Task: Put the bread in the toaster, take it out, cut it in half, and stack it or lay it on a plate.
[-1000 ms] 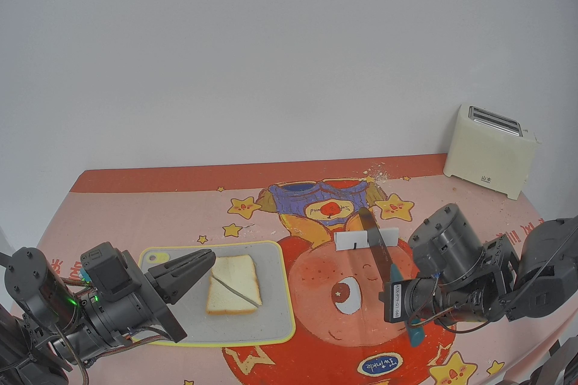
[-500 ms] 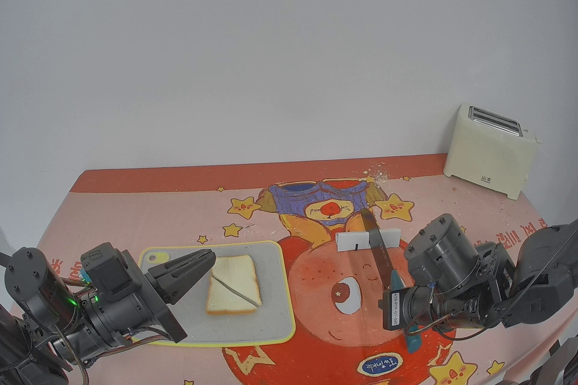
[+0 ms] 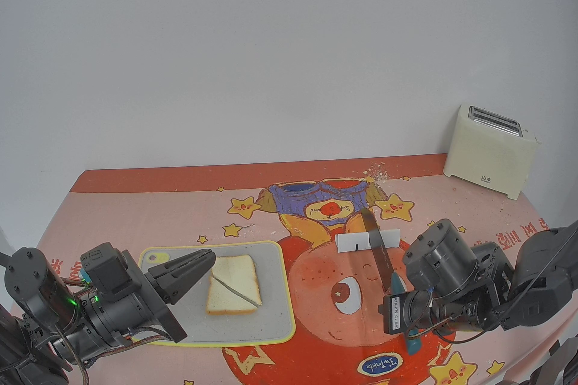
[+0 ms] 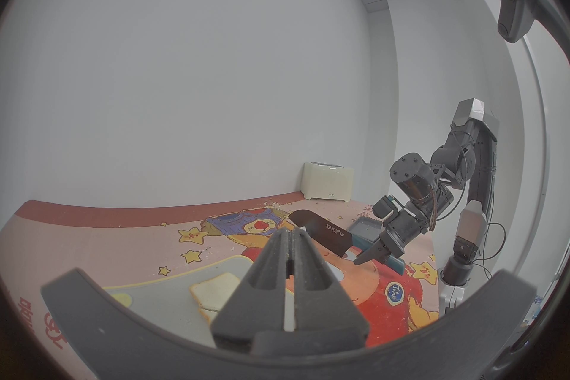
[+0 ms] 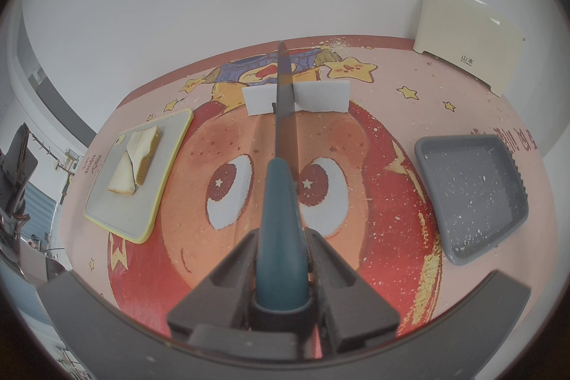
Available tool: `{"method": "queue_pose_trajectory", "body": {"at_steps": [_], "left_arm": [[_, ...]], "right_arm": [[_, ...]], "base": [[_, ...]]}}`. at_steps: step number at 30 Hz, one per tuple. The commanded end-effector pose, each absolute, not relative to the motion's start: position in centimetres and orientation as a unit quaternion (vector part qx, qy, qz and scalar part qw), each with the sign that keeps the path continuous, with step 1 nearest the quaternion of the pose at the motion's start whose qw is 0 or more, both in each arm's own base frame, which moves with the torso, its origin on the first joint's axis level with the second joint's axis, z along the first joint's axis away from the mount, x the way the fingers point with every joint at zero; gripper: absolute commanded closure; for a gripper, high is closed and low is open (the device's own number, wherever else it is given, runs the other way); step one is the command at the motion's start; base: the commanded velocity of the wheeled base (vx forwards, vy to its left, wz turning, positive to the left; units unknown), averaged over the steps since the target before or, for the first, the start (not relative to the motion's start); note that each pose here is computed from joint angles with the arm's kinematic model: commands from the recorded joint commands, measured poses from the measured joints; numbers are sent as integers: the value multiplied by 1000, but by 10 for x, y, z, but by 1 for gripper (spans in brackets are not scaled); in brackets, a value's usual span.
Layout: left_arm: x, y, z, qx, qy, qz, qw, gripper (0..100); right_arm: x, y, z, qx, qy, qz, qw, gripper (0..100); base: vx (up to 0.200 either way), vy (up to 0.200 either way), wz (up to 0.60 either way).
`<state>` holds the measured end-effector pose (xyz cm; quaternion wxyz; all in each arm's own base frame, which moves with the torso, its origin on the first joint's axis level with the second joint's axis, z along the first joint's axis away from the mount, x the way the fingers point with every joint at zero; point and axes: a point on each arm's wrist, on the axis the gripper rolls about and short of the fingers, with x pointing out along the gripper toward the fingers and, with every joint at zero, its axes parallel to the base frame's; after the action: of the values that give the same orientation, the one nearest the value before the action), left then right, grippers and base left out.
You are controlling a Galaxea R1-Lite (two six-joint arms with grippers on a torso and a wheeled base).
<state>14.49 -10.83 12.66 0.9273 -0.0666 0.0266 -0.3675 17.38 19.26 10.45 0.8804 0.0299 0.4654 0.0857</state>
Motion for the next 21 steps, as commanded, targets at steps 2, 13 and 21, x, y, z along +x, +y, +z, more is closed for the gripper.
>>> {"method": "queue_pose_trajectory", "body": {"at_steps": [2, 13, 21], "left_arm": [[143, -107, 125, -67, 27, -367, 927, 100], [146, -109, 131, -73, 11, -374, 925, 100], [152, -113, 146, -80, -25, -385, 919, 100]], "right_arm": [[175, 193, 104, 33, 464, 86, 881, 0], [167, 183, 135, 71, 424, 103, 897, 0], [140, 153, 158, 107, 391, 129, 905, 0]], "base": [[0, 0, 0], [0, 0, 0], [0, 0, 0]]}}
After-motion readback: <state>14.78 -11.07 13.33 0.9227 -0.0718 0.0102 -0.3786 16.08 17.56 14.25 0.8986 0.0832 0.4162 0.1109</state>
